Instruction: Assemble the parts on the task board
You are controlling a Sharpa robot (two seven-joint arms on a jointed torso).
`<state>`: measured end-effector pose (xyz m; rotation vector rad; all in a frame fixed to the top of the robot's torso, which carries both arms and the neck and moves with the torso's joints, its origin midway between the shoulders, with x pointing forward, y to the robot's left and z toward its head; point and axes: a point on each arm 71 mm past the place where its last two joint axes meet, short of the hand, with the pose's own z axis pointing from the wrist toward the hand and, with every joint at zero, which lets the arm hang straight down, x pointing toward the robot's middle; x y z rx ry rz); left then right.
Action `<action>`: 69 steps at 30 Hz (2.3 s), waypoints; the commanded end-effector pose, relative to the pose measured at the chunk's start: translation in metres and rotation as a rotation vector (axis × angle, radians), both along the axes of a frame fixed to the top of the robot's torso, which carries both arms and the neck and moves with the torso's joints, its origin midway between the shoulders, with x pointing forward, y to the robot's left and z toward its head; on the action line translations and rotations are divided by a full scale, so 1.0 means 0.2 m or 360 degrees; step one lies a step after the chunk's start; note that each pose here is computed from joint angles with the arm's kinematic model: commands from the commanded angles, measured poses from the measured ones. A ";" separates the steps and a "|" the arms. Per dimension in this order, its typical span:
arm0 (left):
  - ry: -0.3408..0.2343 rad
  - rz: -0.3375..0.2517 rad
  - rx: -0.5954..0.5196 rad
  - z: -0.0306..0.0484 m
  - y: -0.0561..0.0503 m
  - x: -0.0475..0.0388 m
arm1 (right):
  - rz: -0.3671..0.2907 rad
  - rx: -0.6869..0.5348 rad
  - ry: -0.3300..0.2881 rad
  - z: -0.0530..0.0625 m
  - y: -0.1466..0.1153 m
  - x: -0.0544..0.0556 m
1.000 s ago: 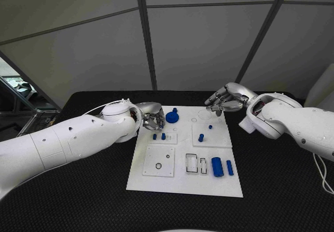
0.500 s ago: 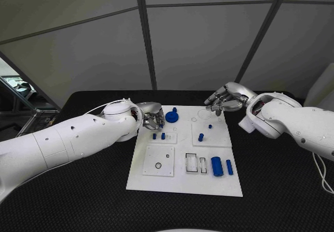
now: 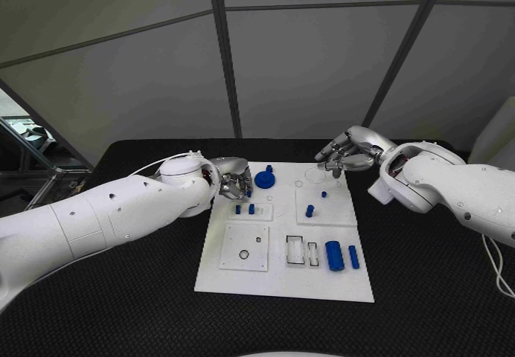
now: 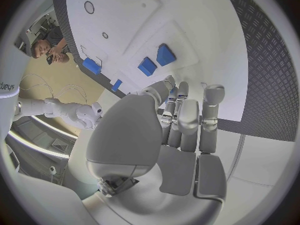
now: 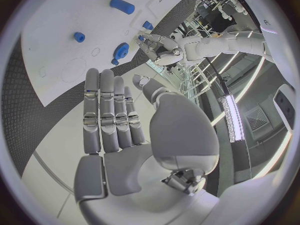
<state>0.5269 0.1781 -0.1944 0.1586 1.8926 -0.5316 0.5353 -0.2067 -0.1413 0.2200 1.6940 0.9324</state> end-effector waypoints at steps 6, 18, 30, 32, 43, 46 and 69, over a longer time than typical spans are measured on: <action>0.0021 0.0014 0.0015 -0.008 0.01 0.001 | 0.0007 -0.0013 0.0001 0.00 0.00 0.00; -0.0006 0.0072 0.0016 -0.004 0.08 0.010 | -0.0002 -0.0154 -0.0004 -0.01 -0.02 0.00; -0.0111 0.0133 -0.0417 0.139 0.20 -0.012 | 0.0042 -0.0651 -0.0261 -0.03 -0.01 -0.05; -0.0081 0.0175 -0.0582 0.164 0.24 -0.024 | 0.0061 -0.0738 -0.0311 -0.04 0.01 -0.06; 0.0222 0.0403 -0.1568 0.222 0.41 -0.099 | 0.0081 -0.0969 -0.0446 -0.13 0.06 -0.13; 0.0287 0.0408 -0.1739 0.228 0.42 -0.114 | 0.0086 -0.0975 -0.0456 -0.15 0.07 -0.14; 0.0369 0.0403 -0.1918 0.226 0.41 -0.129 | 0.0147 -0.1006 -0.0393 -0.26 0.14 -0.13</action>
